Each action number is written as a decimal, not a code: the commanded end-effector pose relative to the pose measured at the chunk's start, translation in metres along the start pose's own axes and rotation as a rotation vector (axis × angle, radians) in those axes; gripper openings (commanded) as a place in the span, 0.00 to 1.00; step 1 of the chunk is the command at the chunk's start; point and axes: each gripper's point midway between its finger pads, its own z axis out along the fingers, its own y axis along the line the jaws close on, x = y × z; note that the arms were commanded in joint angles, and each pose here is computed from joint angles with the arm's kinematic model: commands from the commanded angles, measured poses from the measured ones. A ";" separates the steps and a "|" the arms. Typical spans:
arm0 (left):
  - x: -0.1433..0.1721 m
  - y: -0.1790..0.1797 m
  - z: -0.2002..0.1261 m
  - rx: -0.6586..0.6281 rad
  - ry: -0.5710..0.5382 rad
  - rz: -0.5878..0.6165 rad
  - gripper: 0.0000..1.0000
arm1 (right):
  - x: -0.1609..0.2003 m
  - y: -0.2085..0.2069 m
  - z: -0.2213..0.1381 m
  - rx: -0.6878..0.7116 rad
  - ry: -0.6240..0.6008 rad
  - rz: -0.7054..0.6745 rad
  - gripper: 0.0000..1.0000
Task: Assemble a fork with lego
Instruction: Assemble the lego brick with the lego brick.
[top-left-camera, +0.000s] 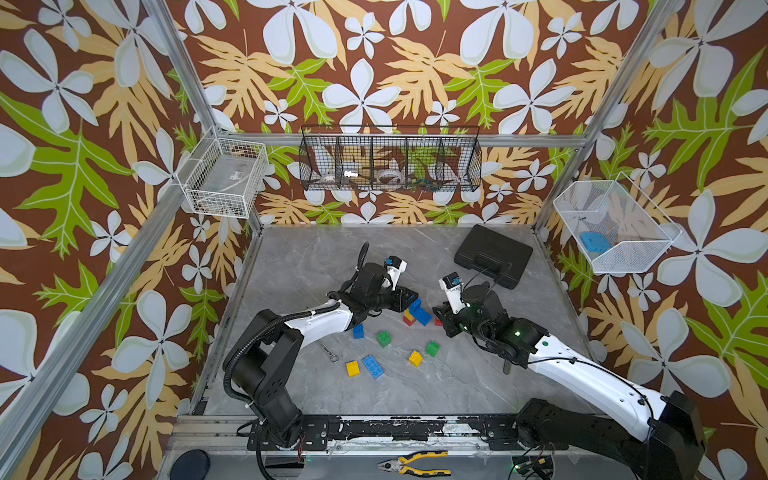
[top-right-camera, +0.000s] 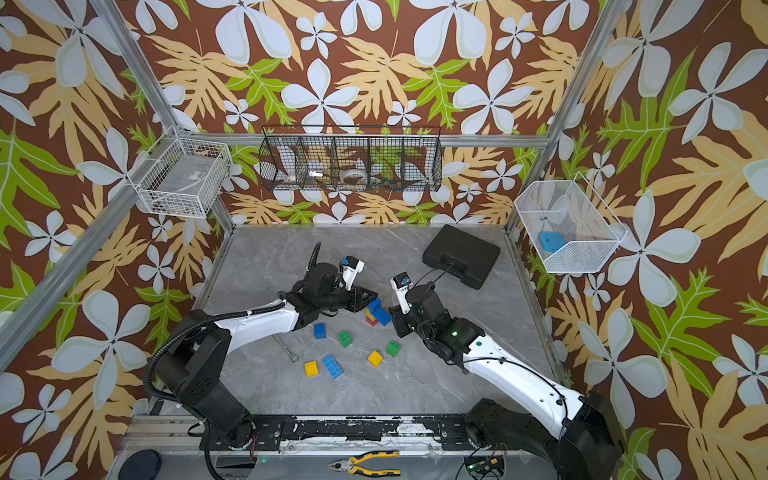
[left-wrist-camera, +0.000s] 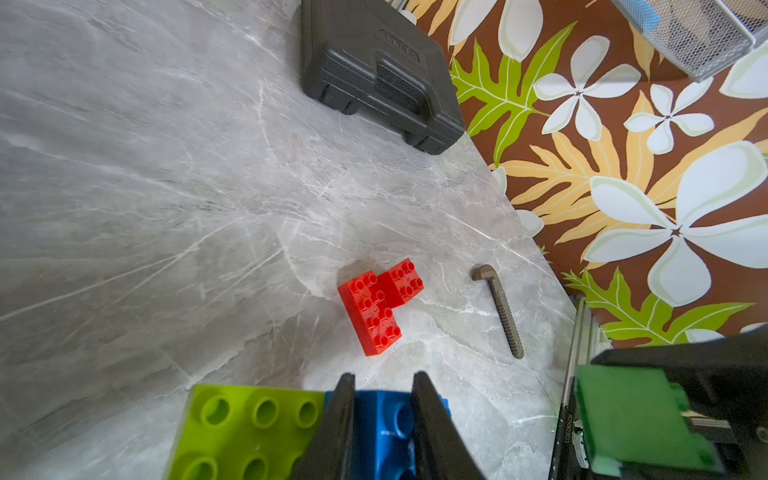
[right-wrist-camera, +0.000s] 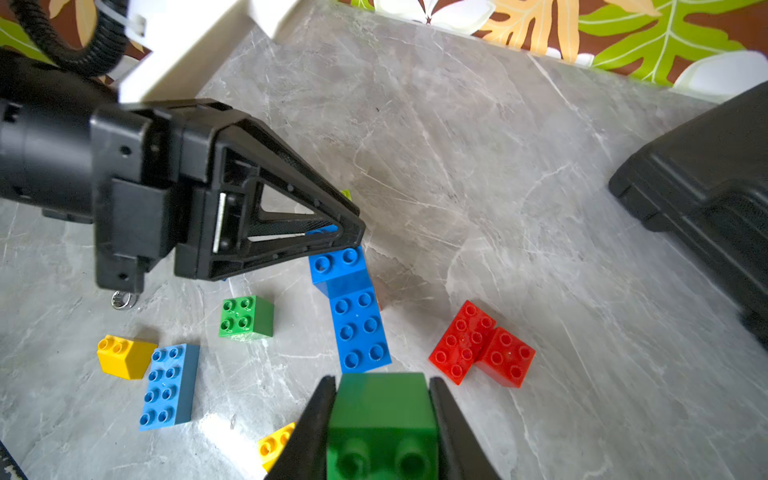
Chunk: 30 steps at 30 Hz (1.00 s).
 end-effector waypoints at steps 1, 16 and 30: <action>0.018 0.012 0.000 -0.036 0.052 -0.041 0.26 | -0.025 0.011 -0.007 -0.055 -0.155 -0.062 0.00; 0.030 0.014 -0.005 -0.013 0.019 -0.080 0.26 | 0.019 0.013 0.020 -0.068 0.146 -0.261 0.00; 0.038 0.017 -0.005 -0.002 0.022 -0.096 0.26 | 0.022 0.017 0.043 -0.077 0.226 -0.277 0.00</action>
